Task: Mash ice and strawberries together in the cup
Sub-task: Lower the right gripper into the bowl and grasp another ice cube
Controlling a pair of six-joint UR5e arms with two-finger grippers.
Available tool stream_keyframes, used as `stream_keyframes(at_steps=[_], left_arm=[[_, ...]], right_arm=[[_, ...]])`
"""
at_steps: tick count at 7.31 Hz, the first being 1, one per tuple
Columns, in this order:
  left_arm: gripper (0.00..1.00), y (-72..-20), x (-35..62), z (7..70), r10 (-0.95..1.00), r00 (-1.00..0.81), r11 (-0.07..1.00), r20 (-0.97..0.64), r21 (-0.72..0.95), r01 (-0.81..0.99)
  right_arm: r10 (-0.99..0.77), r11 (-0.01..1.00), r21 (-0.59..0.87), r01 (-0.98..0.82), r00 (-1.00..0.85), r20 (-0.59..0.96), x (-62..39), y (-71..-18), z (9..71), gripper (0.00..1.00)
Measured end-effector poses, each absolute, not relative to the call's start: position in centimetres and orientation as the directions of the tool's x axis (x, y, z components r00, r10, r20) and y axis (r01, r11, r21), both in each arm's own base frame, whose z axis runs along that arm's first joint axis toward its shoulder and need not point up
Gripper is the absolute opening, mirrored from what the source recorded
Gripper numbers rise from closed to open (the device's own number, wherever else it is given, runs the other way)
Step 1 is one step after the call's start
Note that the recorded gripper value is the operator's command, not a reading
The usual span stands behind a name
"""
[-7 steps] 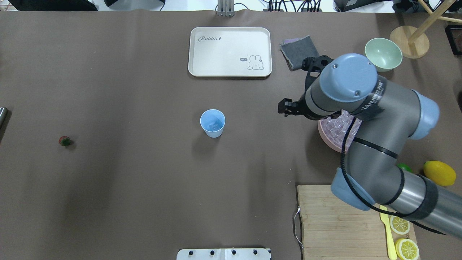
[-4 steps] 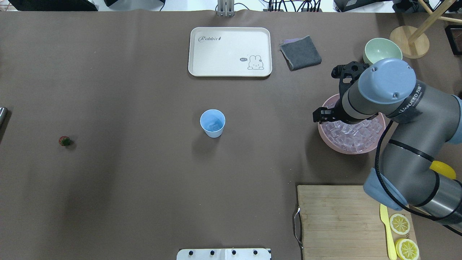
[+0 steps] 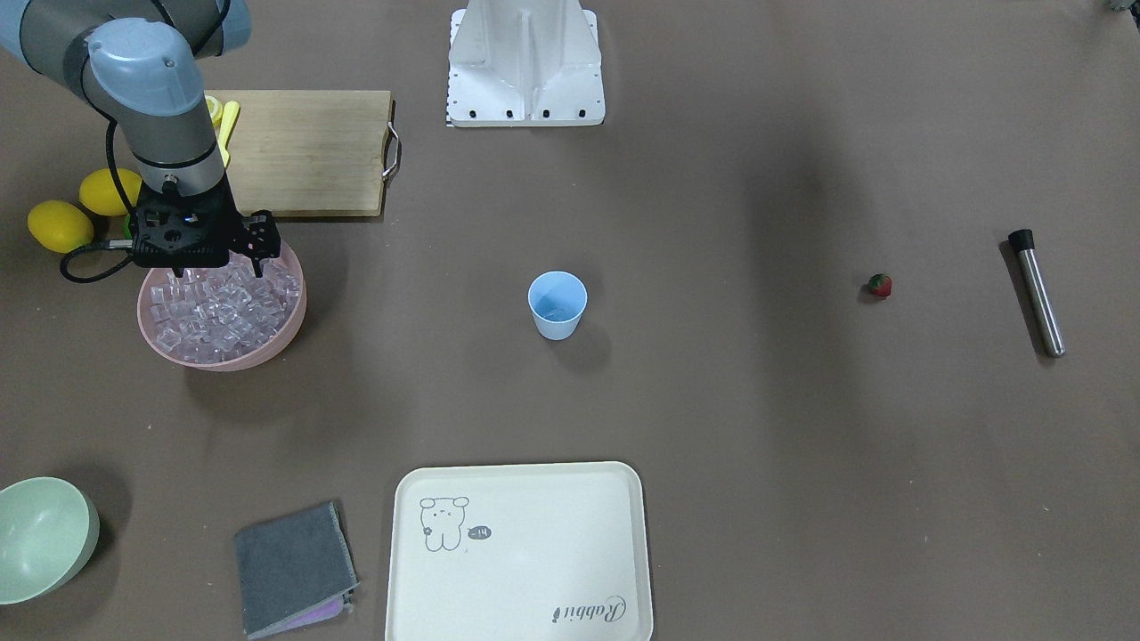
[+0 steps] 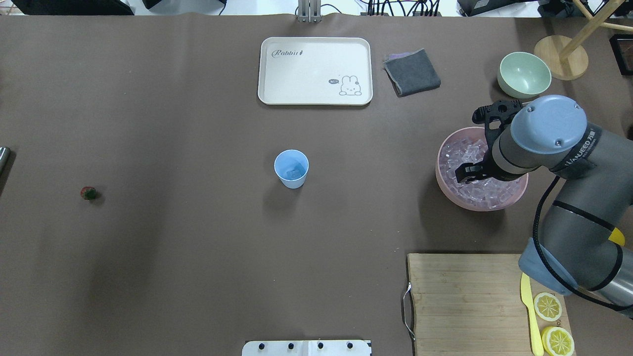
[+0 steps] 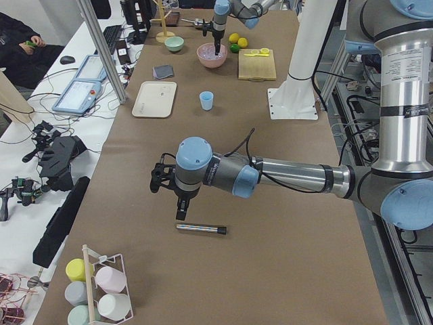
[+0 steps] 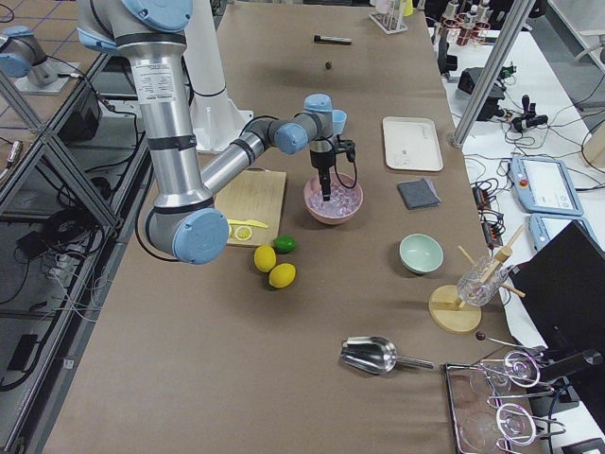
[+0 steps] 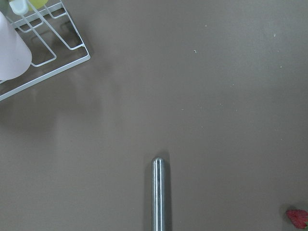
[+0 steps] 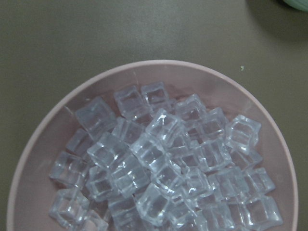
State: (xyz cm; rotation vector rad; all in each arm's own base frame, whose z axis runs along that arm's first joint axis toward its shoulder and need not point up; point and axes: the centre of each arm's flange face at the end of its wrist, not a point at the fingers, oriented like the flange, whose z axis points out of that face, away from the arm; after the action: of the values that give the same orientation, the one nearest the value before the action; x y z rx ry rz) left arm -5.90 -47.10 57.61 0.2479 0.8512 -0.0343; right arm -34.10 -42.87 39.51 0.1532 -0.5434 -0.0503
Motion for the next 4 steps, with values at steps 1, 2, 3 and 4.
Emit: stream_keyframes(at_steps=[1,2,3,4], left_arm=[[0.98,-47.1,-5.9,57.7,0.067,0.661,0.971,-0.748,0.201,0.129],[0.98,-47.1,-5.9,57.8,0.067,0.660,0.971,-0.748,0.200,0.128],[0.98,-47.1,-5.9,57.8,0.067,0.660,0.971,-0.748,0.201,0.128],[0.98,-47.1,-5.9,57.7,0.069,0.660,0.971,-0.748,0.203,0.128]], right_arm=[[-0.095,0.988,0.155,0.018,0.859,0.504,-34.4,-42.5,40.1,0.74],[-0.105,0.988,0.154,0.031,0.859,0.500,-34.9,-42.0,40.3,0.64],[-0.114,0.987,0.153,0.042,0.859,0.499,-35.4,-41.5,40.4,0.53],[-0.118,0.987,0.151,0.049,0.859,0.497,-35.6,-41.3,40.5,0.46]])
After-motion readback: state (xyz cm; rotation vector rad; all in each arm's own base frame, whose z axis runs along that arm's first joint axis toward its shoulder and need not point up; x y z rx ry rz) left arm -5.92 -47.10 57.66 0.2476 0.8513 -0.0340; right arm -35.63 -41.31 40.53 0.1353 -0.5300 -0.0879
